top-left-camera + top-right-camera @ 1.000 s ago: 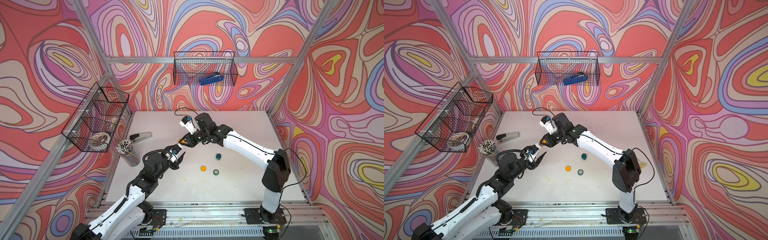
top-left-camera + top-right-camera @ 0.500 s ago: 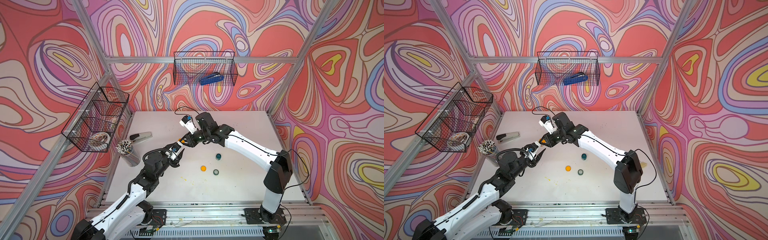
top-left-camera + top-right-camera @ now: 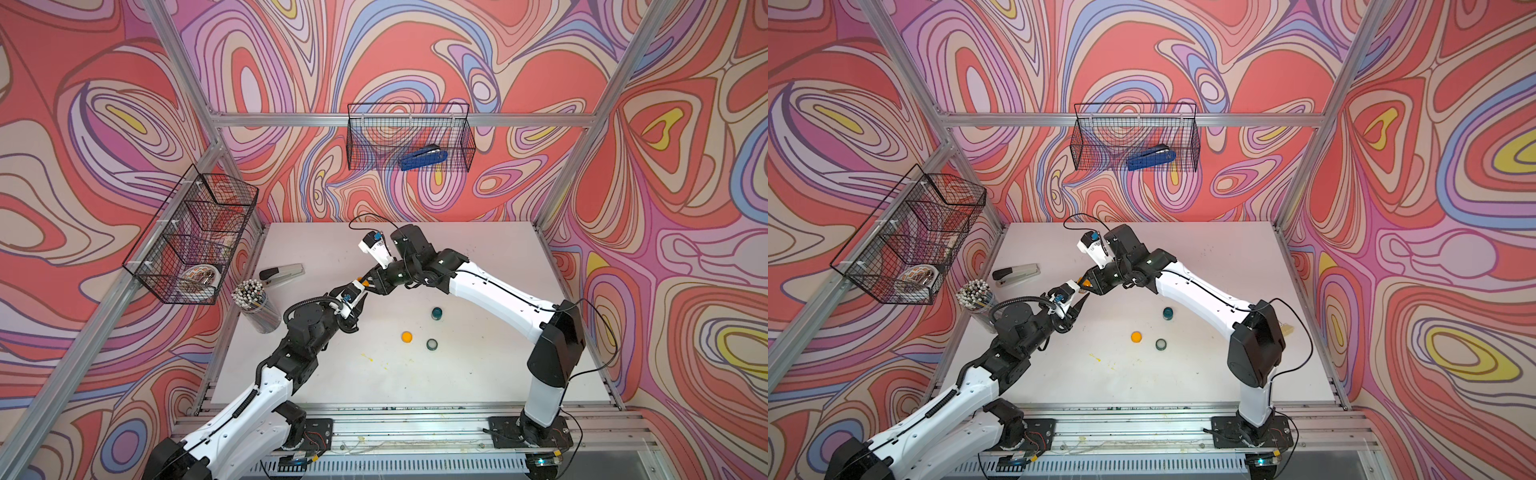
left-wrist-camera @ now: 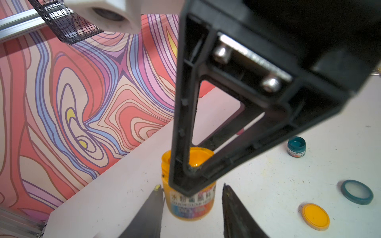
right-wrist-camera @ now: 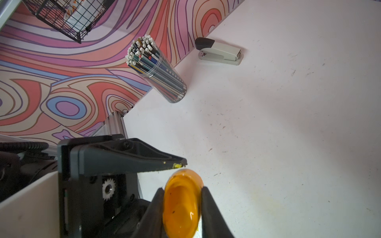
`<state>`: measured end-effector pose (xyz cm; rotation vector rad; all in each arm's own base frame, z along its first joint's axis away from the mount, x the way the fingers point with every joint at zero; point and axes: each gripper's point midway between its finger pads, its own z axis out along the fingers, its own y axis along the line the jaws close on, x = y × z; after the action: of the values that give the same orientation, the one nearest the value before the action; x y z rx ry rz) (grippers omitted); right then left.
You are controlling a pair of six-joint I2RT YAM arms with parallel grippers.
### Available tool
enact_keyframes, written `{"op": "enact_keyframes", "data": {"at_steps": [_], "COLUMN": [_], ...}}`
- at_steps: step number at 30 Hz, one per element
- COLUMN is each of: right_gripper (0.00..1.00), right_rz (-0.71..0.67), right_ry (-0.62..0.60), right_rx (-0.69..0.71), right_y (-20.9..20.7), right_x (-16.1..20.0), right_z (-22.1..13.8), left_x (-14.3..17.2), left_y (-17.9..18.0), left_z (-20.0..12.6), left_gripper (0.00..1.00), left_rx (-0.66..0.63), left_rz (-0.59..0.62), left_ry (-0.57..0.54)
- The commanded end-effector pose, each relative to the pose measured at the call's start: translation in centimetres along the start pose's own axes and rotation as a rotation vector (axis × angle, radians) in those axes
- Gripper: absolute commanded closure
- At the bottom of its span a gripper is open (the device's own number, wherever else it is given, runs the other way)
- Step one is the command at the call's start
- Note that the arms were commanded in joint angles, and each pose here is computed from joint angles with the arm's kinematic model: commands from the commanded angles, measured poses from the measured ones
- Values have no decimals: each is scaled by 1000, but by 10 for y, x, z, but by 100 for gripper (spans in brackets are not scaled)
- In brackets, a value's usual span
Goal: Close the paint jar lid
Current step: Pick up the paint jar from the center of the board.
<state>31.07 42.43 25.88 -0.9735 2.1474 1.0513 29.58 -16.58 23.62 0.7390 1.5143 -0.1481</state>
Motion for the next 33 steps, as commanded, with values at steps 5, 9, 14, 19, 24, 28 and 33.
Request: {"op": "enact_keyframes", "data": {"at_steps": [5,9,14,19,24,28,33], "right_gripper": [72,72,72,72,72,72,72], "right_rz": [-18,-22,-25,-23,-25,-27,-26], "right_ry": [-29,-38,-44,-51,-54,-54,-53], "right_rx": [-30,-39,-45,-60,-60,-62,-62], "right_y": [14,16,18,20,21,22,22], "right_x": [-9,-11,-13,-14,-14,-14,-14], "right_z": [-7,-9,-10,-10,-12,-12,-12], "left_x": [-22,-21,-22,-22,-23,-20,-19], "left_y": [5,5,3,3,5,6,8], "left_z": [2,3,3,5,6,6,7], "left_gripper": [65,68,73,74,61,57,54], "left_rx": [8,10,27,26,13,6,-6], "left_rz": [-1,-2,-15,-39,-47,-44,-41], "left_ry": [-54,-52,-57,-62,-70,-61,-59]}}
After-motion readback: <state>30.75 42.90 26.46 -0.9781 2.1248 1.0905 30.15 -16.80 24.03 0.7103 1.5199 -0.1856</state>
